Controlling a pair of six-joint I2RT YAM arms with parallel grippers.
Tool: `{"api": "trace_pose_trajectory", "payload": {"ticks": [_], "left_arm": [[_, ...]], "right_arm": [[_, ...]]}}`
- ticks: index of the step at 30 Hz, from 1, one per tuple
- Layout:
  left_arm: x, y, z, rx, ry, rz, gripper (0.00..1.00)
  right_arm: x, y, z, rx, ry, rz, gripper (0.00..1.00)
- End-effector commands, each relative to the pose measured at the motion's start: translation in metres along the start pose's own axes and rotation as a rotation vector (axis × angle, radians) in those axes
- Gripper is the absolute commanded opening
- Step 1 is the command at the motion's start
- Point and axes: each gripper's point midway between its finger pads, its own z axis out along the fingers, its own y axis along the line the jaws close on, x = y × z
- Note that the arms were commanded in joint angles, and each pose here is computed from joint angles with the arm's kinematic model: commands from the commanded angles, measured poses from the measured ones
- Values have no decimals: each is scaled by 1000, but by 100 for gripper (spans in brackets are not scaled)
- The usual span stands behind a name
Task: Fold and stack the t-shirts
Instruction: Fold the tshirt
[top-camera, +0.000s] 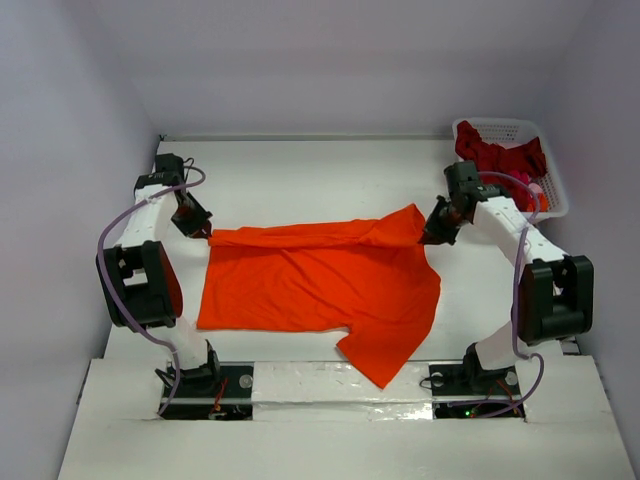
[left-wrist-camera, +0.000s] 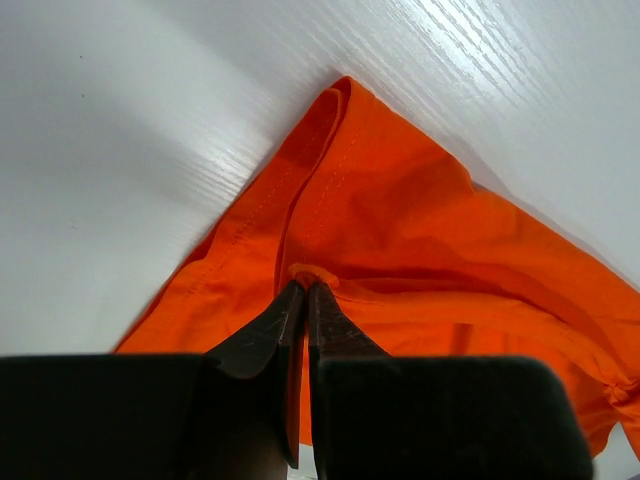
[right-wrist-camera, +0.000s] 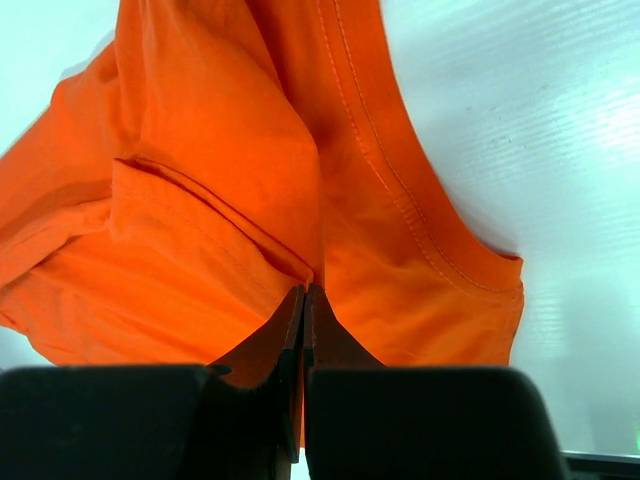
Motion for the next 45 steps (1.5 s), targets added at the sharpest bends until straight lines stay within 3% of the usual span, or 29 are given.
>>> {"api": "trace_pose_trajectory", "payload": {"ticks": [1,36,39,43,45], "left_arm": [[-8,-3,-19,31,-49,-4,0],[15,20,1,-43,5,12,5],[17,21,3,-43,10,14,8],[21,23,5,-43,19,16,21],[23,27,6,-48,27,7,40]], "right_arm": [[-6,8,-13,-34,-57,-12,0],[38,-25,-5,-7,-1,-6,0],[40,-27,-2,-4,7,-5,0],[40,-29,-2,6,-2,-2,0],[38,-28,-7,-2,-25,4,22]]}}
